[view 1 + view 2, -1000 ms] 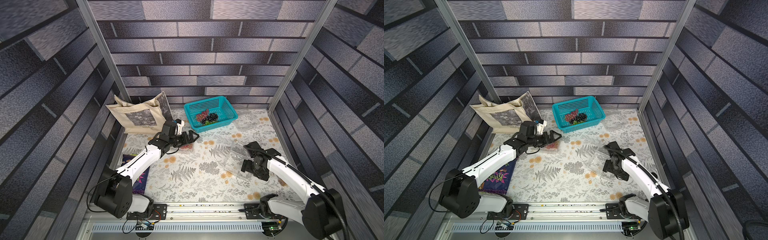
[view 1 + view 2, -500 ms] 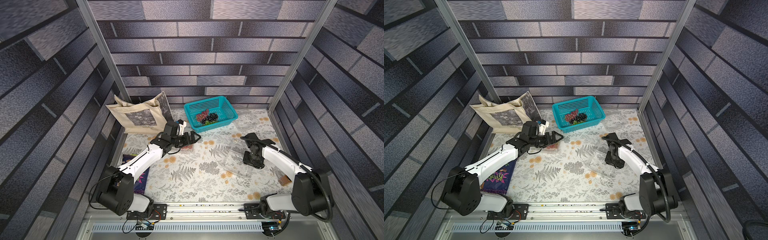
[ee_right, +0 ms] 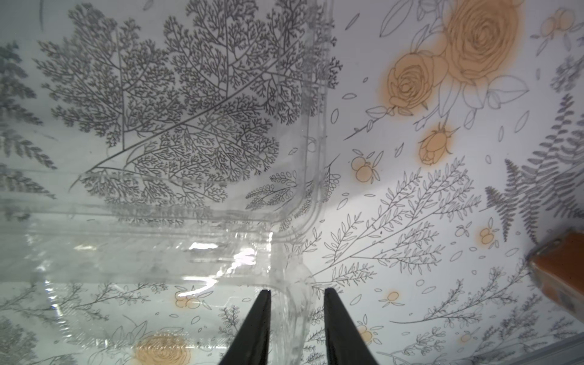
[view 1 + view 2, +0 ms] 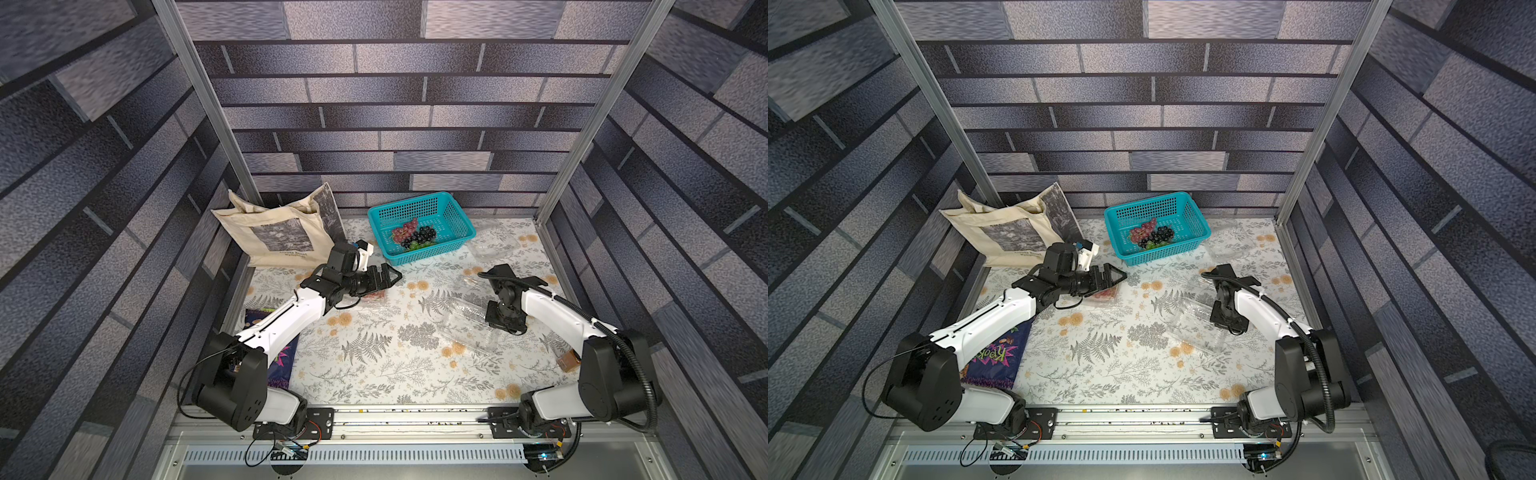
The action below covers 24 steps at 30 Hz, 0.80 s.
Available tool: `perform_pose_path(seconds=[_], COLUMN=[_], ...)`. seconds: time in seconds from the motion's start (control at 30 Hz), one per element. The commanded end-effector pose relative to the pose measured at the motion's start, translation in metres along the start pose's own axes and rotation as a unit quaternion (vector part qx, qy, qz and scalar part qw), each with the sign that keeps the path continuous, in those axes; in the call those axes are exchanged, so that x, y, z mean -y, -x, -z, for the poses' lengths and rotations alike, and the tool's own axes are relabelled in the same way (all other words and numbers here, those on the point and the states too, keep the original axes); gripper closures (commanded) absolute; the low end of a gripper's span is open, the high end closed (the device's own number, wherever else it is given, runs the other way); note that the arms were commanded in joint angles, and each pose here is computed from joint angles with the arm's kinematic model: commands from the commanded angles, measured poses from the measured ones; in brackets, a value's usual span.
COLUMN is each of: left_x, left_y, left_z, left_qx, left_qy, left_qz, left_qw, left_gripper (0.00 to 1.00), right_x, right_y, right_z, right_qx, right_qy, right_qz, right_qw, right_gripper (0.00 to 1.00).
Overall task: Pack grapes into containers
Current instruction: Pick up the packing box from the center of the board.
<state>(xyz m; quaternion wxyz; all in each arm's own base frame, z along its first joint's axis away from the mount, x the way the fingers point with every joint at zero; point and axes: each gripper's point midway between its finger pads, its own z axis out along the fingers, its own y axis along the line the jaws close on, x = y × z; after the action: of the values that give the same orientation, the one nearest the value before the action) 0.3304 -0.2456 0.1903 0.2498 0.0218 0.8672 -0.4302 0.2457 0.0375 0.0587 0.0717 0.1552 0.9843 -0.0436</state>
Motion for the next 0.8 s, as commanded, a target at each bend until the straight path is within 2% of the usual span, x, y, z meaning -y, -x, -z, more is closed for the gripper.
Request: perform_pose_path(seconds=[0.0, 0.17, 0.3, 0.5, 0.7, 0.77], left_x=[0.013, 0.001, -0.010, -0.023, -0.027, -0.028], left_y=[0.011, 0.024, 0.018, 0.004, 0.012, 0.017], left_z=[0.009, 0.024, 0.031, 0.043, 0.061, 0.064], left_qx=[0.013, 0.046, 0.070, 0.074, 0.098, 0.105], left_qy=[-0.012, -0.001, 0.007, 0.020, 0.026, 0.027], left_qz=[-0.033, -0.005, 0.012, 0.025, 0.026, 0.028], left_qw=[0.999, 0.999, 0.997, 0.997, 0.994, 0.994], left_gripper=[0.00, 0.00, 0.00, 0.00, 0.00, 0.00], right_x=[0.002, -0.003, -0.005, -0.014, -0.034, -0.045], right_y=[0.004, 0.010, 0.016, 0.025, 0.041, 0.052], right_z=[0.005, 0.010, 0.014, 0.026, 0.064, 0.090], right_qx=[0.020, 0.027, 0.037, 0.046, 0.077, 0.105], right_qy=[0.006, 0.016, 0.018, 0.039, 0.101, 0.131], right_qz=[0.005, 0.008, 0.011, 0.020, 0.020, 0.022], right_qw=[1.000, 0.999, 0.999, 0.998, 0.992, 0.985], right_gripper=[0.77, 0.88, 0.97, 1.00, 1.00, 1.00])
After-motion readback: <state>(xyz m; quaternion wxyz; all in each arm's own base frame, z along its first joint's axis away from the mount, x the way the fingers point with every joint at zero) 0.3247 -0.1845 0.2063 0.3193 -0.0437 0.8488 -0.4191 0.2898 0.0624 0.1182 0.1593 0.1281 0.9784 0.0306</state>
